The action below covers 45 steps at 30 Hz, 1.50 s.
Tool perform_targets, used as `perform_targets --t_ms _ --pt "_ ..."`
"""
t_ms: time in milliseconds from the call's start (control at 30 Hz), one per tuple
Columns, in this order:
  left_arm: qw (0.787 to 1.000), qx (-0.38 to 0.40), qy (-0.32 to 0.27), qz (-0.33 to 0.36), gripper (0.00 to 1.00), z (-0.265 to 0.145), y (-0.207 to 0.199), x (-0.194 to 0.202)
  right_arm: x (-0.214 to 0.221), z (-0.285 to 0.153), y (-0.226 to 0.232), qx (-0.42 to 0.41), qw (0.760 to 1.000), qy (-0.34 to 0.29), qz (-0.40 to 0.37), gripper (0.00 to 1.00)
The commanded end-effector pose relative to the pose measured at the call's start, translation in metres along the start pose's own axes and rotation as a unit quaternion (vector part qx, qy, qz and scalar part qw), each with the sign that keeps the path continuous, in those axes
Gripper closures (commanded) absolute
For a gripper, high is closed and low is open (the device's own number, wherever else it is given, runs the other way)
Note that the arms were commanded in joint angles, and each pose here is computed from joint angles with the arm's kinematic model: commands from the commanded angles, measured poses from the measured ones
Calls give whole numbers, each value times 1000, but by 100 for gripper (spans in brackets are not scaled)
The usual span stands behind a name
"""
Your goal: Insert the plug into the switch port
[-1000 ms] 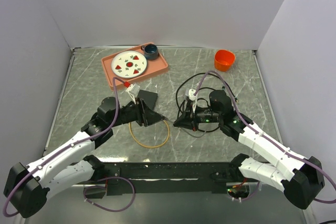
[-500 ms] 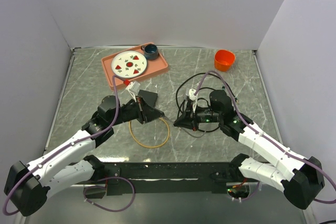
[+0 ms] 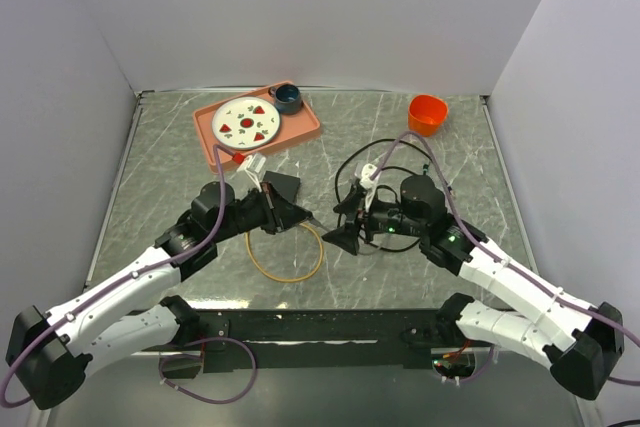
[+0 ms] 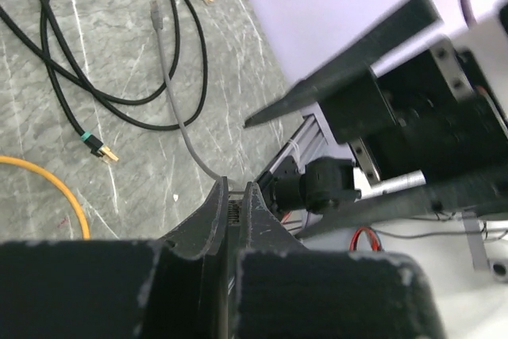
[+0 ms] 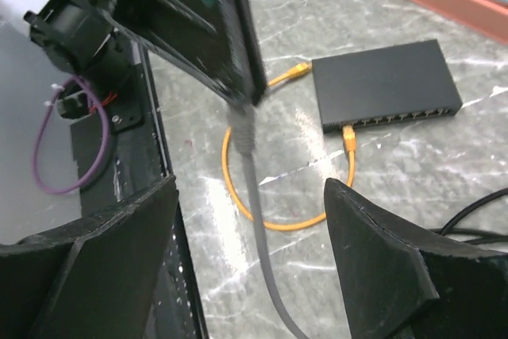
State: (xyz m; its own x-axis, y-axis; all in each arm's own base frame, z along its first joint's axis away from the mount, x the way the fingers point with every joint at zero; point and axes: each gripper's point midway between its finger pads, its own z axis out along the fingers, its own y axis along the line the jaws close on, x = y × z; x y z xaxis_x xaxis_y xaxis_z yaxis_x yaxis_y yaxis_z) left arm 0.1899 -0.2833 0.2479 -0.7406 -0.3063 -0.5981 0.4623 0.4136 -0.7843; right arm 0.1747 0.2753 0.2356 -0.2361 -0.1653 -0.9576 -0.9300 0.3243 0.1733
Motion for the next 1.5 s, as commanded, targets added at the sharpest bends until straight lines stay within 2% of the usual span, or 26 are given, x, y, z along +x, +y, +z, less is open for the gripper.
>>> perform_targets --t_ms 0,100,200,467,567,600,667,700,800,833,867,900,1000,1067,1133,1233,1467 --pt "999 -15 -24 -33 99 6 -10 -16 -31 11 -6 57 997 -19 -51 19" --pt "999 -15 -21 -42 99 9 -11 -15 -30 19 -8 83 994 -14 -68 21" --pt "999 -13 -16 -45 99 11 -12 -13 -32 23 -16 109 991 -12 -70 32" --pt "999 -14 -14 -41 99 10 -14 -13 -26 32 -28 135 988 8 -80 34" --pt "999 -16 -13 -40 99 11 -14 -13 -23 35 -31 138 987 18 -81 45" --pt "999 -14 -14 -39 99 11 -15 -14 -23 36 -31 138 987 18 -80 56" --pt "999 -16 -12 -38 99 11 -14 -13 -23 37 -30 135 987 17 -81 67" --pt "999 -16 -11 -39 99 11 -14 -13 -22 37 -30 133 988 17 -80 80" --pt "999 -17 -11 -39 99 12 -13 -13 -21 38 -29 131 988 14 -81 100" --pt "999 -18 -8 -37 96 12 -12 -12 -22 38 -30 131 988 13 -82 100" --pt "999 -22 -9 -36 81 13 -11 -12 -20 39 -31 133 988 16 -82 100" --pt "999 -30 -7 -32 46 12 -9 -12 -20 38 -32 136 987 16 -81 100" --pt "996 -87 -19 -18 7 5 7 -18 -14 37 -35 144 986 24 -84 100" --pt "988 -133 -72 2 1 -7 15 -42 -9 36 -38 151 984 29 -87 100" --pt "973 -199 -118 16 1 -22 36 -58 -5 34 -42 159 983 35 -88 100" --pt "953 -247 -170 38 0 -43 50 -76 4 35 -48 168 980 49 -91 100" --pt "920 -346 -152 100 1 -40 94 -78 25 48 -63 160 980 80 -84 100"
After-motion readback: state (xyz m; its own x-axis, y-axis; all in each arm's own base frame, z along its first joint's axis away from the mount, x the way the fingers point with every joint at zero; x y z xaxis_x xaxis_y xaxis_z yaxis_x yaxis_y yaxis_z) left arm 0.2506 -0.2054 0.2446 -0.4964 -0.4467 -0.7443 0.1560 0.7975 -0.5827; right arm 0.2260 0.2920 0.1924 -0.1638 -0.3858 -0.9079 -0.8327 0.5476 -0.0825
